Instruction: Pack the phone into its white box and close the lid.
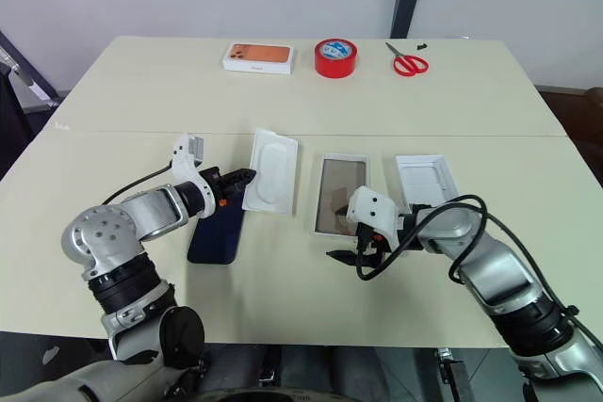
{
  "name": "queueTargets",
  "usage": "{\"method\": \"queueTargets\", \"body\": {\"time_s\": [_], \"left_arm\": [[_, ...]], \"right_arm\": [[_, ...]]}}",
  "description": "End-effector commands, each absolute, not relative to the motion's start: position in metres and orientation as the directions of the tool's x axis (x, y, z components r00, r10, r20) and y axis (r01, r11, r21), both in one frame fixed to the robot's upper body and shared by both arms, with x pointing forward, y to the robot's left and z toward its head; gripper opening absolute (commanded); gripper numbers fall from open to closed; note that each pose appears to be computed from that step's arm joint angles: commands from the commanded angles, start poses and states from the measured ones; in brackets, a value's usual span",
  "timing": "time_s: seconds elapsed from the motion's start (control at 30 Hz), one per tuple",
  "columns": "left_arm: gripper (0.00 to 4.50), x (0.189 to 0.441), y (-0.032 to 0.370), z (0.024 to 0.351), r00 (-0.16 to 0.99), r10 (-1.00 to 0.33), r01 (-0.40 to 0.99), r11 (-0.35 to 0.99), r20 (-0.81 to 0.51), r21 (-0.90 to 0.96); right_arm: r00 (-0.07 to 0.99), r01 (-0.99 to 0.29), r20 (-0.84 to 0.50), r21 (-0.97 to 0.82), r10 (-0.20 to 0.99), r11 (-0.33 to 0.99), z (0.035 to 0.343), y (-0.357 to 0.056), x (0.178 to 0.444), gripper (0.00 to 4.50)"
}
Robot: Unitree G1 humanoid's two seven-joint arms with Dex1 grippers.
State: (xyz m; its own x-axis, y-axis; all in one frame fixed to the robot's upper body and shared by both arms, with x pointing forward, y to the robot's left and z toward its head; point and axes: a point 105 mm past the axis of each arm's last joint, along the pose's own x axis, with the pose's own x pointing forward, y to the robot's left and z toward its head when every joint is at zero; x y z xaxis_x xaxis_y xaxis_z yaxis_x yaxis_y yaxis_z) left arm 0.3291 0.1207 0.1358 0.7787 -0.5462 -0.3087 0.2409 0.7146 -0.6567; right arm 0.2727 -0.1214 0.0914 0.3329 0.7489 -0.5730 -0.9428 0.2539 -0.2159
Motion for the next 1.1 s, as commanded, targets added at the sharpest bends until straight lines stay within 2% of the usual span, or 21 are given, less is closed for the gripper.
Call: {"method": "queueTargets", "body": {"time_s": [0.03,0.17,0.37,0.67,0.77,0.97,1.1], "left_arm": [[0.00,0.330,0.121,0.151,0.791,-0.558,0.286,0.700,-0.252,-0.655],[0.00,0.329,0.122,0.158,0.800,-0.562,0.302,0.682,-0.212,-0.666],[0.00,0.329,0.120,0.175,0.807,-0.574,0.335,0.639,-0.139,-0.692],[0.00,0.331,0.113,0.180,0.803,-0.585,0.342,0.610,-0.116,-0.715],[0.00,0.329,0.107,0.179,0.796,-0.593,0.341,0.601,-0.117,-0.723],[0.00,0.321,0.087,0.171,0.773,-0.621,0.337,0.580,-0.134,-0.741],[0.00,0.316,0.074,0.159,0.755,-0.626,0.309,0.602,-0.195,-0.736]], "right_arm": [[0.330,-0.939,-0.570,-0.281,0.752,0.199,0.097,-0.114,0.276,2.11],[0.306,-0.942,-0.558,-0.297,0.772,0.159,0.099,-0.103,0.273,0.06],[0.254,-0.945,-0.525,-0.314,0.812,0.092,0.106,-0.074,0.263,0.06],[0.277,-0.925,-0.515,-0.372,0.811,0.079,0.105,-0.053,0.274,0.06],[0.274,-0.927,-0.494,-0.364,0.825,0.090,0.109,-0.050,0.275,0.85],[0.291,-0.926,-0.443,-0.352,0.848,0.134,0.122,-0.065,0.274,3.86],[0.280,-0.942,-0.506,-0.311,0.816,0.130,0.128,-0.099,0.267,3.86]]}}
